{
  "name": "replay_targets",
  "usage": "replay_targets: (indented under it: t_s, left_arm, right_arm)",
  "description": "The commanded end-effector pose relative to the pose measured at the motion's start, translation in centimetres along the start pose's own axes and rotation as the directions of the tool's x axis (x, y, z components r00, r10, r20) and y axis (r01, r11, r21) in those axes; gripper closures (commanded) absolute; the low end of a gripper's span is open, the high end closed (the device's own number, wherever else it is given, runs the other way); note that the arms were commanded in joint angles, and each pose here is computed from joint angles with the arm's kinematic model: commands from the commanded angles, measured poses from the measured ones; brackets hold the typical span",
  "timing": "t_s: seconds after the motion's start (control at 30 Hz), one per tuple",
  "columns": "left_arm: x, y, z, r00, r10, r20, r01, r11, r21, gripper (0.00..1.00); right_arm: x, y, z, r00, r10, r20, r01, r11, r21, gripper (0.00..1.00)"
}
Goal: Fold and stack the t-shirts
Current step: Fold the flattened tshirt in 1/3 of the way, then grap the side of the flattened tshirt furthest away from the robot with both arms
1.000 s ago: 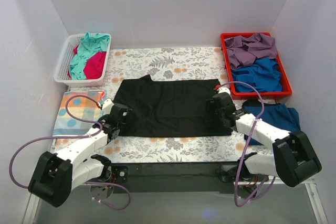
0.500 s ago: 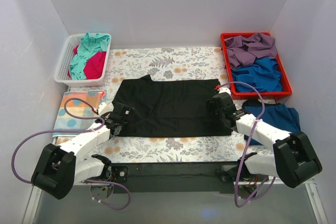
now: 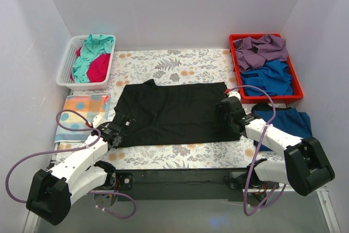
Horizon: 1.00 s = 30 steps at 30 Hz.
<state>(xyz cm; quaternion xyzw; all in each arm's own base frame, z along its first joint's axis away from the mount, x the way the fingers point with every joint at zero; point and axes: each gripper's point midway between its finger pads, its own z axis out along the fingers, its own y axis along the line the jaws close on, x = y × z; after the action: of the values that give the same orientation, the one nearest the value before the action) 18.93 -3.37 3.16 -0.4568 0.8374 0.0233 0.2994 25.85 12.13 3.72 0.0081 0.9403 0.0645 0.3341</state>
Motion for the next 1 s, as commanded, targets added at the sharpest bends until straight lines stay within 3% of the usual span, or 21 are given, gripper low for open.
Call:
replay_targets:
  t_s: [0.0,0.23,0.33,0.37,0.43,0.53,0.57,0.73,0.97]
  left_arm:
    - [-1.5,-1.0,-1.1,0.995,-0.086,0.044,0.085,0.996,0.017,0.84]
    - [-5.5,-6.2,-4.1,0.991,-0.003,0.137,-0.021,0.985,0.169,0.81]
    - [-7.0,-9.3,-5.5,0.983,0.022,0.182,-0.072,0.96,0.272,0.68]
    - [-7.7,-10.2,-6.2,0.976,0.059,0.209,-0.121,0.947,0.298,0.41]
    - [-8.7,-12.9,-7.5,0.969,0.05,0.243,-0.144,0.912,0.384,0.36]
    - [-9.7,-16.3,-8.5,0.951,0.093,0.294,-0.224,0.864,0.45,0.1]
    - [-9.4,-17.1,-8.4,0.949,0.121,0.292,-0.25,0.851,0.462,0.06]
    - [-9.4,-20.5,-5.3,0.945,0.22,0.243,-0.308,0.848,0.431,0.05]
    - [-10.6,-22.2,-0.9,0.952,0.223,0.21,-0.292,0.865,0.409,0.1]
  right_arm:
    - [-1.3,0.3,-0.3,0.999,0.019,0.03,-0.019,1.0,0.008,0.3]
    - [-6.3,0.7,-1.9,0.987,0.012,0.16,-0.017,0.999,0.032,0.3]
    - [-10.4,1.0,-2.4,0.972,0.001,0.234,-0.017,0.998,0.067,0.3]
    - [-10.9,0.9,-1.6,0.975,-0.024,0.219,0.004,0.996,0.091,0.3]
    - [-12.8,0.9,-1.0,0.973,-0.033,0.228,0.008,0.994,0.107,0.32]
    - [-15.8,1.4,0.9,0.973,-0.06,0.221,0.034,0.992,0.123,0.34]
    - [-16.9,1.7,1.8,0.973,-0.072,0.219,0.045,0.991,0.127,0.34]
    - [-19.4,0.9,4.9,0.981,-0.048,0.189,0.027,0.993,0.115,0.37]
    - [-20.2,-2.2,9.7,0.996,0.017,0.089,-0.026,0.995,0.097,0.46]
